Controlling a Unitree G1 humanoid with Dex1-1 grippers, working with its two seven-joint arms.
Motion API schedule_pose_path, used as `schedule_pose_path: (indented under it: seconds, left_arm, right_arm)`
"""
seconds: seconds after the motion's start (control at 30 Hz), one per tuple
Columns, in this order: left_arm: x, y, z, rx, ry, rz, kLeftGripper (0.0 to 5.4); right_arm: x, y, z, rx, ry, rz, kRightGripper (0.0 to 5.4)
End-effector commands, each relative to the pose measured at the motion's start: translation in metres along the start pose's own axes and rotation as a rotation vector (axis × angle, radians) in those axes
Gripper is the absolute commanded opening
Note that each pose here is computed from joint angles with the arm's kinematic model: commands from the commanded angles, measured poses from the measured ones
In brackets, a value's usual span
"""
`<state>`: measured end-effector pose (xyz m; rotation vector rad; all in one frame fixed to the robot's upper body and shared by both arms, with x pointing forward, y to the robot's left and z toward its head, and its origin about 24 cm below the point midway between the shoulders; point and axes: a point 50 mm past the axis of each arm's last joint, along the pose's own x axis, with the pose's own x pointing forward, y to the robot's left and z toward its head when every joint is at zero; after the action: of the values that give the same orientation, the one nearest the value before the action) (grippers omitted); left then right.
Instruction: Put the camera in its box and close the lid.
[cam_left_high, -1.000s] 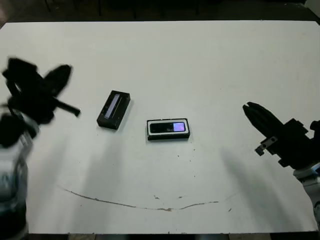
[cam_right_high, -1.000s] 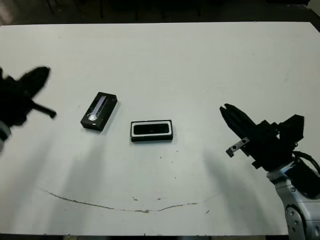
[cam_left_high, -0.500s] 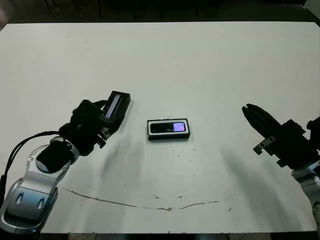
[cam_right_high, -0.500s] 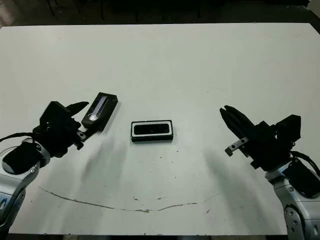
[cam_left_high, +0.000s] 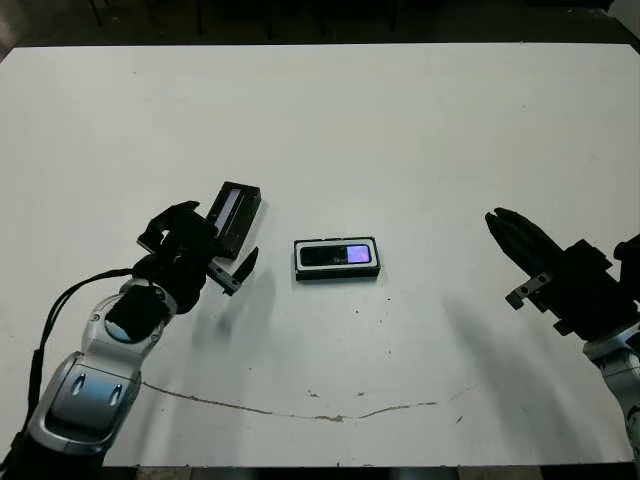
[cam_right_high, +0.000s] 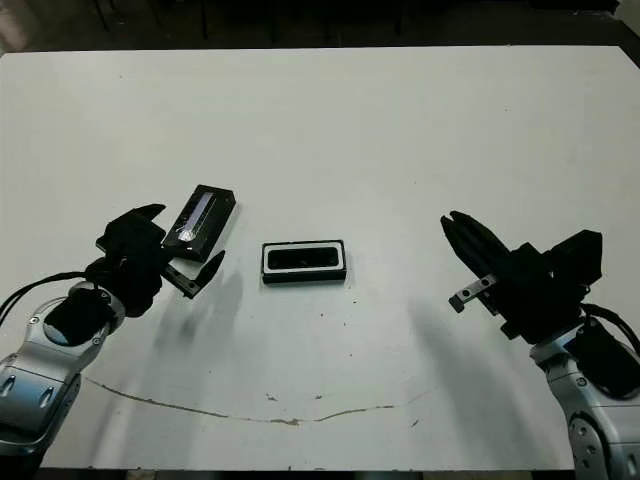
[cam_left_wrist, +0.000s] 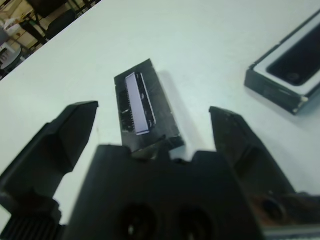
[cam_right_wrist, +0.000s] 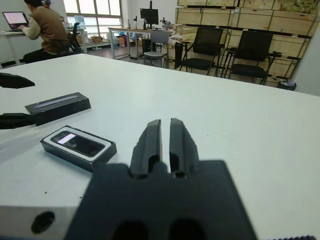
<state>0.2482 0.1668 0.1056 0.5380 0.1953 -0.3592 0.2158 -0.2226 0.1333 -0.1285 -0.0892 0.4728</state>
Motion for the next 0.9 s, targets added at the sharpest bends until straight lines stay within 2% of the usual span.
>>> schedule_pose_path:
  seconds: [0.03,0.2,0.37,0.57,0.9]
  left_arm:
    - [0.000,0.000,-0.005,-0.038,0.027,0.024,5.39]
    - [0.001,0.002,-0.004,-0.122,0.017,0.041,5.39]
    - [0.003,0.003,-0.005,-0.142,0.039,0.025,5.39]
    - [0.005,0.005,-0.007,-0.111,0.049,0.044,5.39]
    - [0.013,0.010,-0.017,-0.181,0.084,0.058,5.39]
  right_arm:
    - [-0.003,0.000,-0.006,0.019,0.035,-0.001,0.00]
    - [-0.003,0.001,-0.005,0.012,0.034,0.005,0.00]
    - [-0.003,0.001,-0.008,0.010,0.033,0.005,0.00]
    - [-0.003,0.002,-0.005,0.008,0.022,0.007,0.00]
    - [-0.004,0.003,-0.005,0.008,0.033,0.015,0.00]
